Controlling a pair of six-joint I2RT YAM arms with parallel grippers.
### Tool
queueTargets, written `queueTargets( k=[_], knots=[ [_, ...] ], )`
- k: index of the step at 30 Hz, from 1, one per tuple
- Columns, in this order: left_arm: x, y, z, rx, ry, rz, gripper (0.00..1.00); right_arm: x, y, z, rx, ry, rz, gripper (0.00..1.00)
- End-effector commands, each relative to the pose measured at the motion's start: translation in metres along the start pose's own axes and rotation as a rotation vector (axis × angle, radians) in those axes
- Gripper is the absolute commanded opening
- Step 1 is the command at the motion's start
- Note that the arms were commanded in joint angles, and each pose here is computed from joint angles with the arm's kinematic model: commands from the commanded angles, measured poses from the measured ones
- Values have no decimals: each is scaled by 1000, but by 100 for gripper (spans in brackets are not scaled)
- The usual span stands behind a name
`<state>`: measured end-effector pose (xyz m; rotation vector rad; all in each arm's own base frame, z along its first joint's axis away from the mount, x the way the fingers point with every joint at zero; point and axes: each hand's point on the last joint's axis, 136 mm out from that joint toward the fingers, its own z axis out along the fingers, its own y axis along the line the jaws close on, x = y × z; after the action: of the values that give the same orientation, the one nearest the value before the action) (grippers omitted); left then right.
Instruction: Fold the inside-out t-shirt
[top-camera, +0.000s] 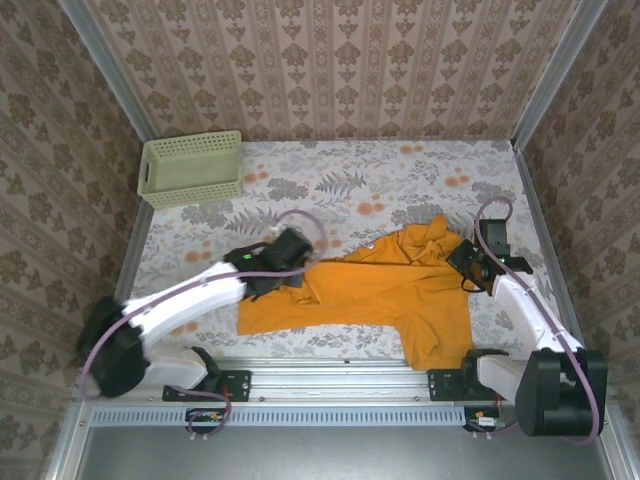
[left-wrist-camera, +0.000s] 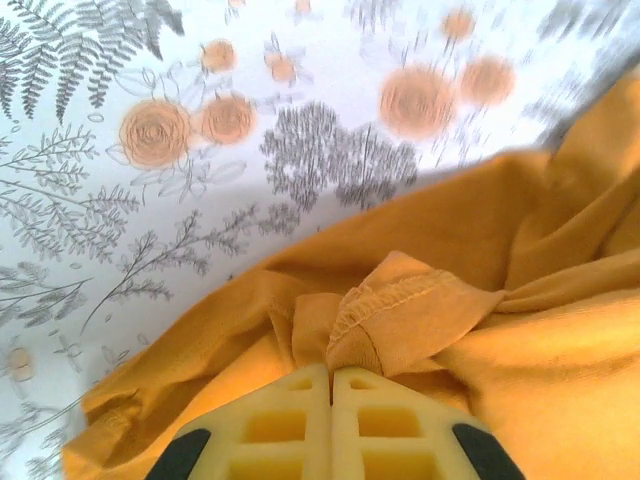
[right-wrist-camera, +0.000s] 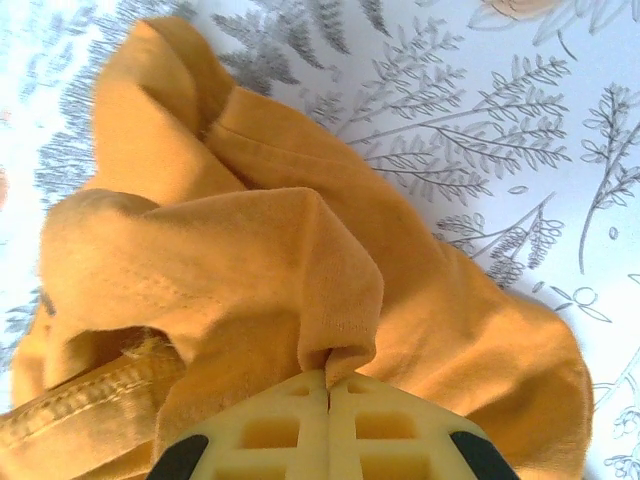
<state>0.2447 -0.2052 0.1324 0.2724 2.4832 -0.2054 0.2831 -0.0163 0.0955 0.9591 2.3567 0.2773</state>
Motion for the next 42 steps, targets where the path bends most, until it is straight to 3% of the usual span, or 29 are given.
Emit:
queueTargets(
  k=[1, 5, 13, 17, 22, 27, 32, 35, 40, 42],
  knots=[
    [-25, -9, -25, 269, -135, -173, 0, -3, 18, -19, -102, -29, -12, 0],
    [-44, 6, -54, 416, -255, -265, 0, 0, 14, -27, -83, -57, -19, 0],
    [-45, 15, -57, 594, -291, -399, 0, 18, -8, -12, -13, -19, 37, 0],
    [-43, 37, -54, 550, -299, -453, 0, 22, -23, -9, 55, -18, 56, 0],
    [-48, 57, -63, 494, -306, -487, 0, 17, -14, -14, 5, -35, 49, 0],
    [-61, 70, -104, 420, -378, -423, 0, -15, 10, -50, -66, -126, -4, 0],
    [-77, 89, -129, 363, -464, -431, 0, -18, 24, -65, -142, -131, 20, 0],
    [-73, 85, -110, 398, -421, -461, 0, 1, 25, -55, -170, -85, 53, 0],
    [-40, 76, -71, 452, -293, -499, 0, 77, -12, -27, -16, 75, 72, 0],
    [-26, 79, -65, 425, -274, -490, 0, 104, -29, -16, 42, 141, 64, 13]
  ],
)
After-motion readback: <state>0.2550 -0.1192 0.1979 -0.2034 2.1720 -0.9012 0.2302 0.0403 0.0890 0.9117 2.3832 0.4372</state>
